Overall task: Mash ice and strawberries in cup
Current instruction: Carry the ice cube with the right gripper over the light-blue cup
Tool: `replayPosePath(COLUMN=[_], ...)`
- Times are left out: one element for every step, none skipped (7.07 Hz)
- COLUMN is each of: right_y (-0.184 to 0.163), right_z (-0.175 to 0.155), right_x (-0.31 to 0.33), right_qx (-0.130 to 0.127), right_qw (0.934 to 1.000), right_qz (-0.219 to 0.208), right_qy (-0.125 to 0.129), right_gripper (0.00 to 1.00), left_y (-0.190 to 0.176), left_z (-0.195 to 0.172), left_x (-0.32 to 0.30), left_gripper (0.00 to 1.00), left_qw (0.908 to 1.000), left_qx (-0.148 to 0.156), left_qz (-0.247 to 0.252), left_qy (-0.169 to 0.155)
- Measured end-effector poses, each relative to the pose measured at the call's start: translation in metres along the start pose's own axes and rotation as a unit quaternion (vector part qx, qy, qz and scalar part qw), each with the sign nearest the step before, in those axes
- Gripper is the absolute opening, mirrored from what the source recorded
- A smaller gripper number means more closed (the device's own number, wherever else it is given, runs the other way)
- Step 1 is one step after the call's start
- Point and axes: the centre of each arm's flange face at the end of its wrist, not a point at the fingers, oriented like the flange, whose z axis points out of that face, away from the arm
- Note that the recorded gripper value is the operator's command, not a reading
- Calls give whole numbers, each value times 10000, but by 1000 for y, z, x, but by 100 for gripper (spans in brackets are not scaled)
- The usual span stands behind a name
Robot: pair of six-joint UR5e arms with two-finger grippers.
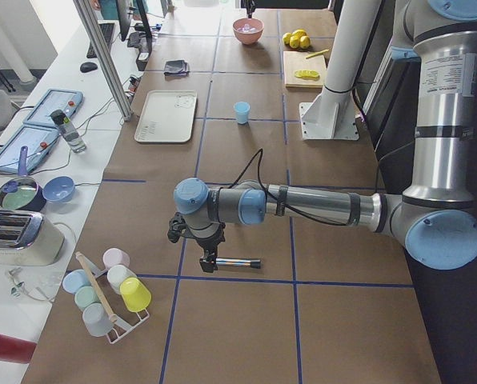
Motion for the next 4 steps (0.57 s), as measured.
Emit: replayPosePath(right_y=[-37, -79, -123, -164], right_z=[-19, -28, -26, -17], right_x=[-23, -59, -116, -189], right_qx=[153, 258, 260, 179], right_qw=[9996, 9983, 9959, 9920], right_qz=[204, 436, 694, 992], right_qy=[-140, -304, -524, -765], right_gripper=[0, 0, 0, 0], left_y=[0, -1, -2, -4], left_z=[-1, -4, -8, -12], left_x=[1, 3, 8, 12], left_gripper=[100, 100, 100, 100], left_qw=[10000, 10000, 9999, 9999], left_qx=[14, 39, 85, 121], left_qz=[10, 33, 58, 38], left_qy=[-1, -3, -12, -29])
